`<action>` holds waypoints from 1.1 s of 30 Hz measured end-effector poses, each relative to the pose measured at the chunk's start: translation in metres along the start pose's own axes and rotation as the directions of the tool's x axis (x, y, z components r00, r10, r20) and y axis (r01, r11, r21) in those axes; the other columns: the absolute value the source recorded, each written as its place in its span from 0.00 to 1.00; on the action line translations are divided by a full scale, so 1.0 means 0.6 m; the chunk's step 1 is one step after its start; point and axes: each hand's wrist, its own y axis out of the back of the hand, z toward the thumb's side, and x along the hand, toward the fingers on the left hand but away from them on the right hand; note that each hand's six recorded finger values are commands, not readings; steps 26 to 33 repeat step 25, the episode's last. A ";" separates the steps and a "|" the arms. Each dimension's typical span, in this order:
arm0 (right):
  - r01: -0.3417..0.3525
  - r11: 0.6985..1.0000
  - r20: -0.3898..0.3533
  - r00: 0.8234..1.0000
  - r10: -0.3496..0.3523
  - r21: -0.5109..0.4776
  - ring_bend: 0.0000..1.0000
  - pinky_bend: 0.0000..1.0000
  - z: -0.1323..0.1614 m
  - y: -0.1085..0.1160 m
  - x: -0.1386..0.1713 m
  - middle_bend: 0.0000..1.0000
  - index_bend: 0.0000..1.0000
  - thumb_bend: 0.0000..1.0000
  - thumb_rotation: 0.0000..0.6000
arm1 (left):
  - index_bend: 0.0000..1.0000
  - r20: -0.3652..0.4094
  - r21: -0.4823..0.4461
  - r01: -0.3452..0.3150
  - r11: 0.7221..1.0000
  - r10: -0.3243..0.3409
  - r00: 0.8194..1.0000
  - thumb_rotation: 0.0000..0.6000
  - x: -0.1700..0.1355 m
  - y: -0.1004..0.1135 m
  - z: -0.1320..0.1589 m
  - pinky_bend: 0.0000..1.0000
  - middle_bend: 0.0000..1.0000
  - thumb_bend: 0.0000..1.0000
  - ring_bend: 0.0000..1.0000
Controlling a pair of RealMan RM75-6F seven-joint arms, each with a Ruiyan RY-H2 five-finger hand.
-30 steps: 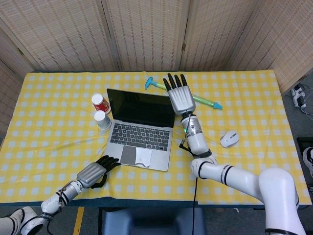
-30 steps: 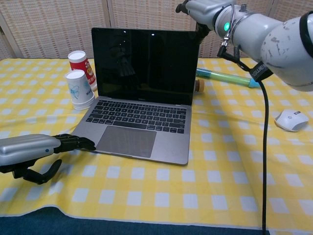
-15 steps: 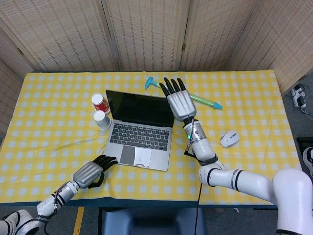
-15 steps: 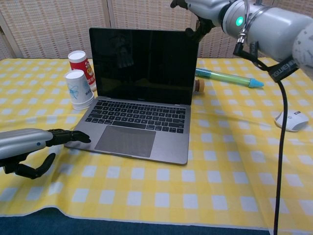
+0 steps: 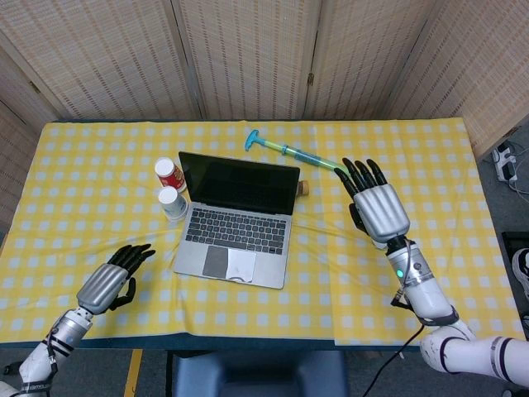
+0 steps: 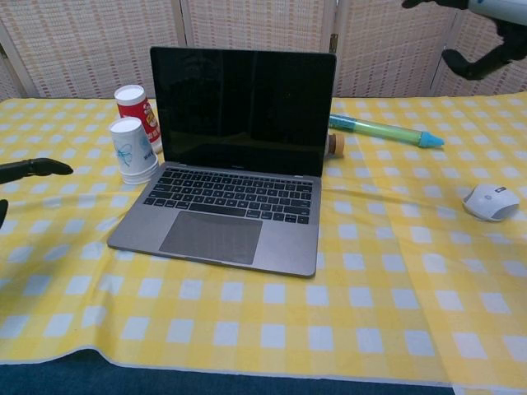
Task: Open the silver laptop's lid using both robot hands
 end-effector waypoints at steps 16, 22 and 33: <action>0.078 0.990 0.154 0.986 -0.060 -0.118 0.00 0.00 -0.144 -0.041 0.251 0.00 0.00 0.65 1.00 | 0.05 -0.235 0.031 -0.263 0.964 0.263 0.936 1.00 -0.142 0.082 -0.072 0.00 0.07 0.81 0.05; 0.080 0.983 0.205 0.978 -0.046 -0.162 0.00 0.00 -0.158 -0.069 0.317 0.00 0.00 0.65 1.00 | 0.05 -0.248 0.039 -0.293 0.955 0.294 0.923 1.00 -0.172 0.086 -0.056 0.00 0.07 0.80 0.05; 0.077 0.979 0.206 0.978 -0.037 -0.187 0.00 0.00 -0.155 -0.079 0.332 0.00 0.00 0.65 1.00 | 0.05 -0.237 0.045 -0.303 0.952 0.305 0.922 1.00 -0.173 0.083 -0.045 0.00 0.07 0.80 0.05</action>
